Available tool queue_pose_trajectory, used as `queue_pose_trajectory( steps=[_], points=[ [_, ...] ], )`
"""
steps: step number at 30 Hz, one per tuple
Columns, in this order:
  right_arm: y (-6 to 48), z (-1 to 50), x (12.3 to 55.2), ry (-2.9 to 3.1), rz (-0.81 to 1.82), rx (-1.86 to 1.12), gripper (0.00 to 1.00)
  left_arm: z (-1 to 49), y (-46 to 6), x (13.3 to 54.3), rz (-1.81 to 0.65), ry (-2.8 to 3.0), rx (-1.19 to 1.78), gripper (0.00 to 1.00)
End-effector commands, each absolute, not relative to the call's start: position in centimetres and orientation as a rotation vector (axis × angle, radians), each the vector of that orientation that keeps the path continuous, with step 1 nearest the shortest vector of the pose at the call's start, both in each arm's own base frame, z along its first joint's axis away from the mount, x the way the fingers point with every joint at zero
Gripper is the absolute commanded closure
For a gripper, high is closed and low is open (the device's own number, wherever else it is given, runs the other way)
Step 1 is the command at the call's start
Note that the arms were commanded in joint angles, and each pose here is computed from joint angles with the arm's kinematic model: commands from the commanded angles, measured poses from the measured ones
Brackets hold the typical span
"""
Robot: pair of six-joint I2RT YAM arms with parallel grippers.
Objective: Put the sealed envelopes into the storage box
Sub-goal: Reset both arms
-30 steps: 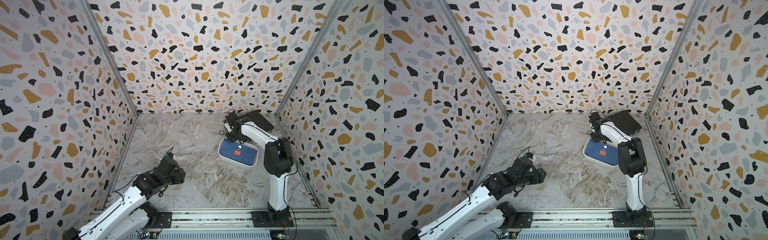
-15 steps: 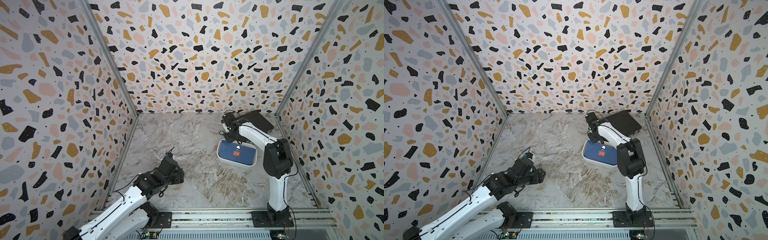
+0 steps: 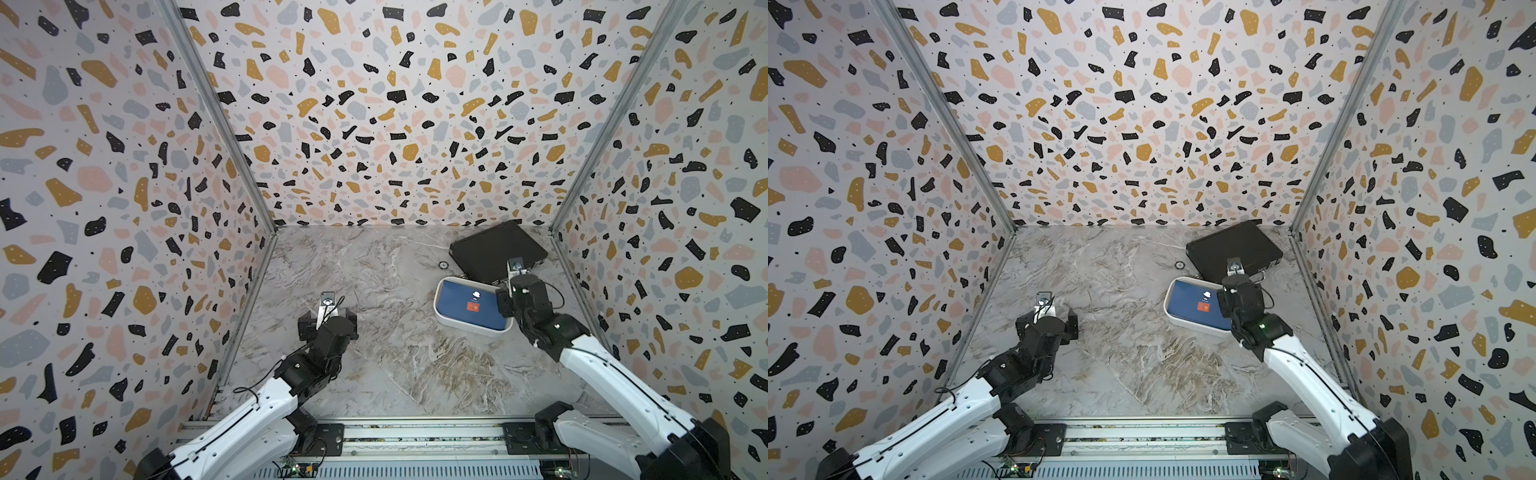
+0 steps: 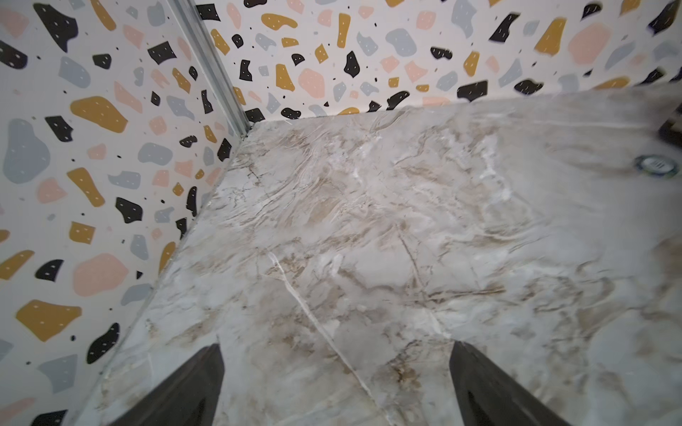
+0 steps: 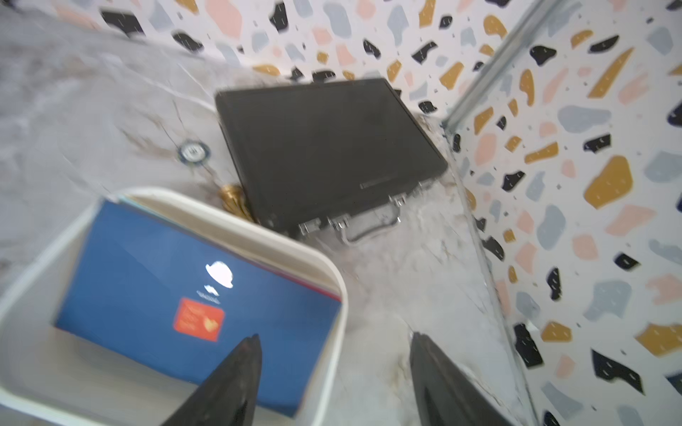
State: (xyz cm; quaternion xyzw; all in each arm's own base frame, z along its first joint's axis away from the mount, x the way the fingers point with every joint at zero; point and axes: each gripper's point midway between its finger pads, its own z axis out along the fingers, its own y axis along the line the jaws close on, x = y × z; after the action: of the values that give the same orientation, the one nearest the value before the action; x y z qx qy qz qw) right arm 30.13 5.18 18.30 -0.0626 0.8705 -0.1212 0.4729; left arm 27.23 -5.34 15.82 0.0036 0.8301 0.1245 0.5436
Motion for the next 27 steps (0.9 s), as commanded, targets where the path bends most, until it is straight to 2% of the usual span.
queue_pose_trajectory(
  steps=[1,3,6,9,14,15,17,21,23,25,27],
  points=[
    [1.7,15.9,27.8,2.073,-0.412,-0.025,0.27,18.7,-4.9,28.7,0.381,1.804,0.046,0.01],
    [-0.1,15.2,26.2,2.05,-0.454,0.053,0.19,18.0,-3.9,29.5,0.375,1.801,0.022,0.01],
    [-0.8,15.4,26.4,1.926,-0.472,0.079,0.2,15.2,-1.4,30.7,0.353,1.846,-0.053,0.01],
    [-1.3,13.2,27.1,1.877,-0.456,0.106,0.2,13.8,-0.6,32.1,0.288,1.815,-0.067,0.01],
    [-1.3,12.4,30.7,1.913,-0.524,0.044,0.17,12.9,-1.2,35.6,0.22,1.852,0.037,0.01],
    [-1.3,12.1,31.7,1.936,-0.541,0.033,0.16,11.1,-0.3,36.1,0.232,1.877,0.002,0.01],
    [-1.1,11.9,33.5,1.937,-0.563,0.002,0.15,10.9,1.9,37.4,0.24,1.806,-0.102,0.01],
    [0.6,11.7,35.9,1.825,-0.356,-0.068,0.16,10.3,0.8,37.7,0.14,1.88,-0.041,0.01],
    [0.0,9.9,36.7,1.832,-0.322,-0.052,0.17,10.0,0.3,37.5,0.113,1.91,-0.014,0.01],
    [-1.1,9.3,37.0,1.857,-0.313,0.006,0.14,10.0,0.1,37.7,0.098,1.927,-0.003,0.01],
    [-1.4,8.6,37.8,1.935,-0.256,0.016,0.17,9.9,0.3,37.8,0.086,1.921,-0.007,0.01]
  ],
)
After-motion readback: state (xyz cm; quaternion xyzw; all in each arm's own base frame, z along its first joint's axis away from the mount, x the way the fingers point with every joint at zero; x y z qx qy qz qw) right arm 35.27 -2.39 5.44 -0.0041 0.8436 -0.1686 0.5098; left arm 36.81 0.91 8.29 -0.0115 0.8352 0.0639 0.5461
